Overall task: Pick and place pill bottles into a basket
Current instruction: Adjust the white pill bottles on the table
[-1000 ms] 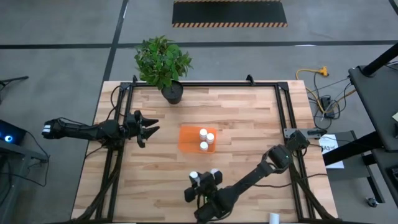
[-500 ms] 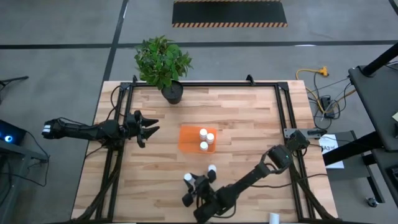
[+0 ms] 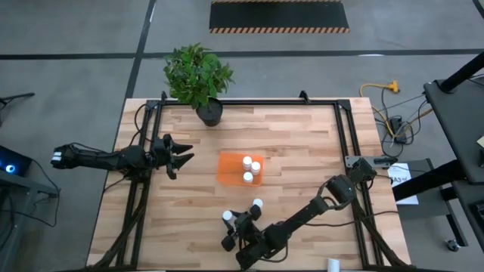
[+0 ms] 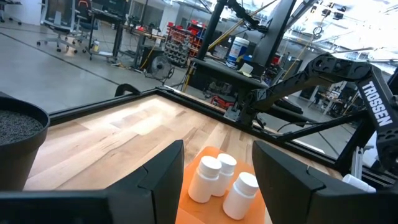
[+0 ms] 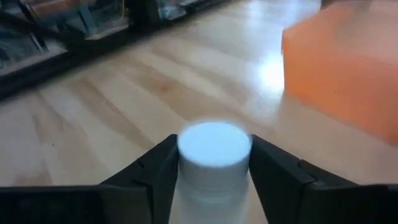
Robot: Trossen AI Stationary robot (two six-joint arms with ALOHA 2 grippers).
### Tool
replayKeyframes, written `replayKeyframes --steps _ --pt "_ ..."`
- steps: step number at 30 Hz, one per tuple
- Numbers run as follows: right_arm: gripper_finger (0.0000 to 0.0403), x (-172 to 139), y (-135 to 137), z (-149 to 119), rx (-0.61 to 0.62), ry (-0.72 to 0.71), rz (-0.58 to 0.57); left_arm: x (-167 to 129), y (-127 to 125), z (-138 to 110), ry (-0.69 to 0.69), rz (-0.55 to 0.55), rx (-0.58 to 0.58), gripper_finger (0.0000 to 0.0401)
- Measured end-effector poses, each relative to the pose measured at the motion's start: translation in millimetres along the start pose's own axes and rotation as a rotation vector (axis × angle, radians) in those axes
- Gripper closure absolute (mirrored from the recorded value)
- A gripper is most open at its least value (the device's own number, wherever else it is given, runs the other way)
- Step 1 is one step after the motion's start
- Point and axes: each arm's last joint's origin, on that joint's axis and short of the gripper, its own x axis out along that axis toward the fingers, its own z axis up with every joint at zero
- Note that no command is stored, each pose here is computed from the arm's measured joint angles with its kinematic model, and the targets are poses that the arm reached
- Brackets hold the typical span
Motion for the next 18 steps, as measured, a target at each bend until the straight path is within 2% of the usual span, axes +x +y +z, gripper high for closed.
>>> replayKeyframes --steps 4,10,14,18 --pt "0.0198 1.0 -1.0 -4.0 -0.016 0.03 0.007 0.0 0.0 0.0 0.0 0.0 0.0 0.0228" --pt "0.0179 1.0 0.3 -3.4 -0.011 0.034 0.012 0.0 0.0 0.0 0.0 0.0 0.0 0.0228" --pt "0.0172 -2.4 10.2 7.3 -0.056 0.017 0.03 0.0 0.0 0.0 0.0 0.0 0.0 0.0228" --pt "0.0165 -10.8 25.1 26.1 -0.156 0.0 0.052 0.0 0.0 0.0 0.0 0.0 0.0 0.0228"
